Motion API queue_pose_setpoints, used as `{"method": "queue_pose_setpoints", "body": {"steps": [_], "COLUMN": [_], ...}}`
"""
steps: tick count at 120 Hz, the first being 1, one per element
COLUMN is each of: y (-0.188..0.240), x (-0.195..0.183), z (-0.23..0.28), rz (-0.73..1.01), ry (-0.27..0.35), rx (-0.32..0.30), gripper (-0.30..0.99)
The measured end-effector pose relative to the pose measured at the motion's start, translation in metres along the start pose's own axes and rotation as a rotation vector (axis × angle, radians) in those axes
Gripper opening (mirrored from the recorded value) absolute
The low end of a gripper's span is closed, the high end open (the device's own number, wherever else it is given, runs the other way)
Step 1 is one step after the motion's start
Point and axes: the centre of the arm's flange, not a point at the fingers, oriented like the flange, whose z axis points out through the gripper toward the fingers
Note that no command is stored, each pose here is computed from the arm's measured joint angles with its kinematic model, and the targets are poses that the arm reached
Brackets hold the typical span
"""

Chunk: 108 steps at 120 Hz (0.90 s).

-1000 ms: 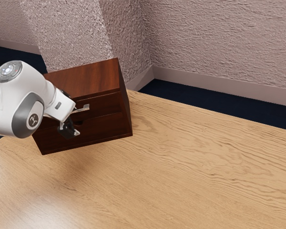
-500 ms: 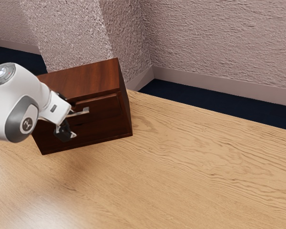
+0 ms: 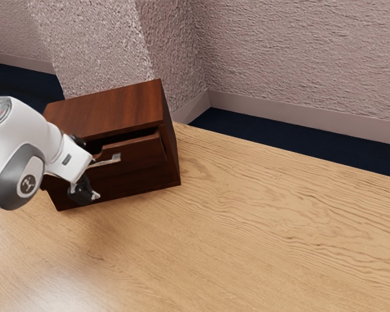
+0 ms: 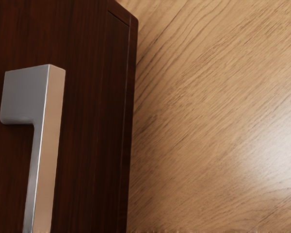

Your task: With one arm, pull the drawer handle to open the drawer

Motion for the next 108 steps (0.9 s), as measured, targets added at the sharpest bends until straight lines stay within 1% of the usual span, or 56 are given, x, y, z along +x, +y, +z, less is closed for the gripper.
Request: {"method": "queue_pose_setpoints", "body": {"steps": [19,39,60,92,108], "y": [0.012,0.02,0.031,0.046,0.056], "x": [-0.001,0.009,0.013,0.013,0.016], "z": [-0.006,-0.013,-0.016,-0.028,-0.03], "rz": [0.005,0.013,0.016,0.011,0.015], "ry": [-0.001,0.008,0.009,0.01,0.01], "rx": [0.002,0.008,0.007,0.02,0.019], "gripper": [0.69,0.68,0.69,0.66,0.7]}}
